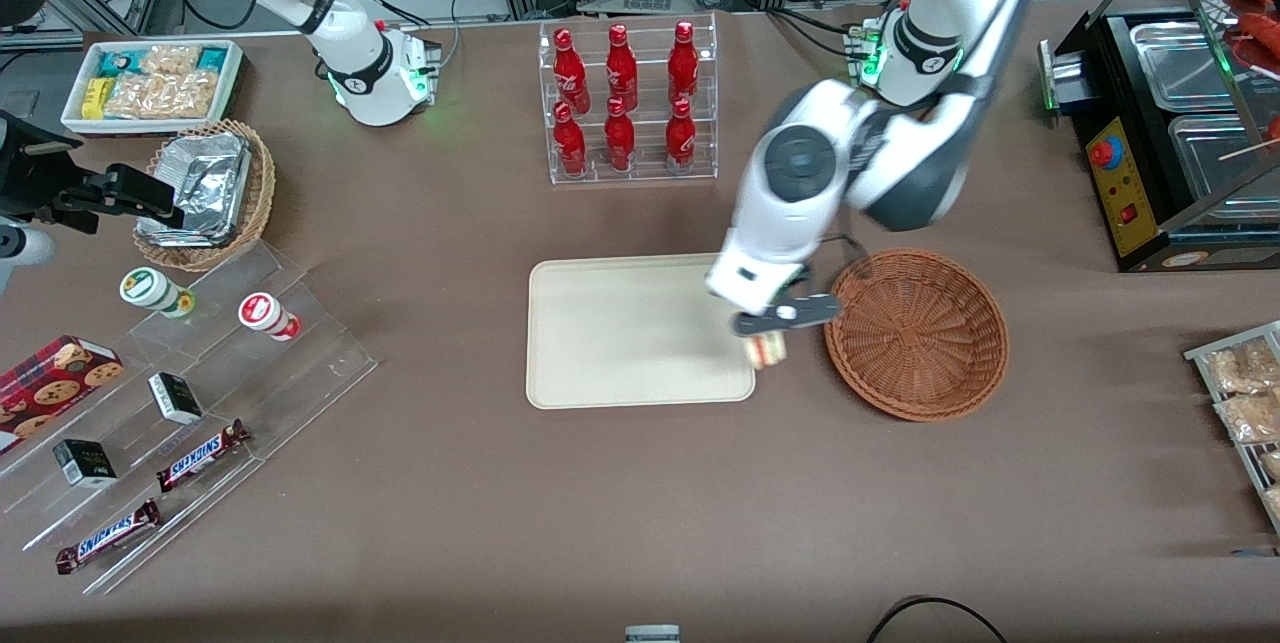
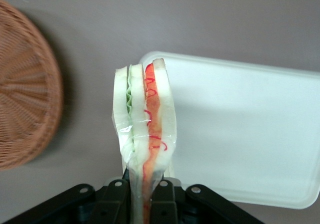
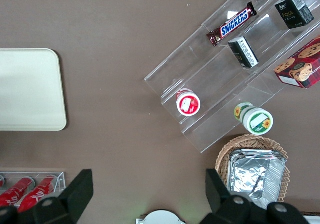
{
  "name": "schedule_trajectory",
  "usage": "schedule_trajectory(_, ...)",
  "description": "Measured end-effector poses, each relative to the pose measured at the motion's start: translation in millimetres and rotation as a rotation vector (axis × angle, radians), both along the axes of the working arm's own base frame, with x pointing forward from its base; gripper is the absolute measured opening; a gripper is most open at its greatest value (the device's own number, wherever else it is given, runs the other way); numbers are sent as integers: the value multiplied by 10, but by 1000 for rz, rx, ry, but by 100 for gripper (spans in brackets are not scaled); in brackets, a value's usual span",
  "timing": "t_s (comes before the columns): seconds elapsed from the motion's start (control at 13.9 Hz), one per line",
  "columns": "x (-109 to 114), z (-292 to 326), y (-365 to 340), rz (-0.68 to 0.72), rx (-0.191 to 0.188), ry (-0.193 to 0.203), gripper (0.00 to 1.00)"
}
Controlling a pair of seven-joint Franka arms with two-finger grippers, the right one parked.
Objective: Place sandwich from basket to tray
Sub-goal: 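Lift the sandwich and carry it with the left gripper over the cream tray, then lower the sandwich onto the tray and open the left gripper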
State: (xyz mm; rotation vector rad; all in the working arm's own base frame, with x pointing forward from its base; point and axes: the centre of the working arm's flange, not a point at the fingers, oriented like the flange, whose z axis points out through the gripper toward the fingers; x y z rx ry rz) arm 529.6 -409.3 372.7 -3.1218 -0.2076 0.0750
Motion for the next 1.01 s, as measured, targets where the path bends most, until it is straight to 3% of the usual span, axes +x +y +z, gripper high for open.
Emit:
schedule_trajectory(0.36,-274,-604,-843,-98,5,36,16)
schedule_trajectory(1.01,-433,-1342,-1303,-147,-50,-3,16)
